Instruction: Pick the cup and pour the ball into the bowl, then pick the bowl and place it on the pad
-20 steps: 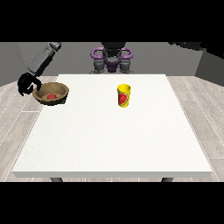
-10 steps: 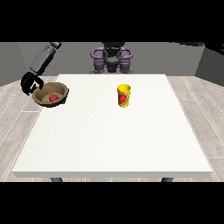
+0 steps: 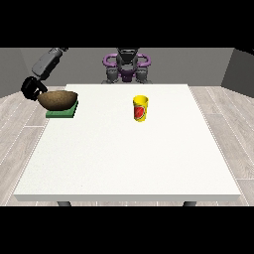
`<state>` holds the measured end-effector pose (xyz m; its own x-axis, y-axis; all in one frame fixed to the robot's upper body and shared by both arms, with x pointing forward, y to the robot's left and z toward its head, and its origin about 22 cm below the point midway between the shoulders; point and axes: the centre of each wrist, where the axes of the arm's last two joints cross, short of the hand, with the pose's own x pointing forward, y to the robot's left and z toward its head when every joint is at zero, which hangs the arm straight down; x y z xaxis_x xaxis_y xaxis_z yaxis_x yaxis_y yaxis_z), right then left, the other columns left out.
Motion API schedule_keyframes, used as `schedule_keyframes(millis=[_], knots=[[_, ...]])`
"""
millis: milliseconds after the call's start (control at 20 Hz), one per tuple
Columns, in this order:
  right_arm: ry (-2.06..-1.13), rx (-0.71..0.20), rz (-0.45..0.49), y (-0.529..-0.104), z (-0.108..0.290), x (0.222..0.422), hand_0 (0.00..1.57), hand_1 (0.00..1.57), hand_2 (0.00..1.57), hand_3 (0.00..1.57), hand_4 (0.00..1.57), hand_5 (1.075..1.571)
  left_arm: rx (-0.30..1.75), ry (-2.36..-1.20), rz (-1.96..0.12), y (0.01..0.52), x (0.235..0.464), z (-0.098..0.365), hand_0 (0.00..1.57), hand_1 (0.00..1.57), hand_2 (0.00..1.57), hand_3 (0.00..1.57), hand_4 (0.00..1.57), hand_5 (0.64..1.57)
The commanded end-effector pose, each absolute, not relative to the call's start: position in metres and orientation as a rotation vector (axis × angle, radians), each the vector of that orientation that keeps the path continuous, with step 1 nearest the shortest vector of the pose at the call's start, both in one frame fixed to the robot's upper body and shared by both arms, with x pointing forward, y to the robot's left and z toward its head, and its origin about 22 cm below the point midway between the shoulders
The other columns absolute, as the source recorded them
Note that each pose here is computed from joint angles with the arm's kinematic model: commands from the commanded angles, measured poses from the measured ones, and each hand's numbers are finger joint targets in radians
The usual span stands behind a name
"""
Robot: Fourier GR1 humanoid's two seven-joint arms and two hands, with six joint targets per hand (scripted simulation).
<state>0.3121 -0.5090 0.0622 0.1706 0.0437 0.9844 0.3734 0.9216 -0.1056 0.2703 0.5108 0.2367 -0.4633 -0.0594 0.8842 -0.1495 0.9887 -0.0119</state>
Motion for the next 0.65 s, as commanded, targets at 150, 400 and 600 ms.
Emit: schedule_keyframes(millis=[150, 400, 600], knots=[[-1.39, -0.409, -0.297, -0.523, 0.09, 0.314, 0.0, 0.0, 0.0, 0.0, 0.0, 1.503, 0.149, -2.109, 0.099, 0.523, 0.261, 0.279, 0.0, 0.0, 0.0, 0.0, 0.65, 1.546], [-1.249, -0.447, -0.27, -0.532, 0.095, 0.308, 0.0, 0.0, 0.0, 0.0, 0.0, 1.477, -0.067, -1.957, 0.076, 0.453, 0.293, 0.227, 0.0, 0.0, 0.0, 0.0, 0.98, 1.57], [-1.411, -0.272, -0.132, -0.489, 0.122, 0.354, 0.0, 0.0, 0.0, 0.0, 0.7, 1.219, 0.027, -1.787, 0.152, 0.464, 0.298, 0.176, 0.0, 0.0, 0.0, 0.0, 0.98, 1.57]])
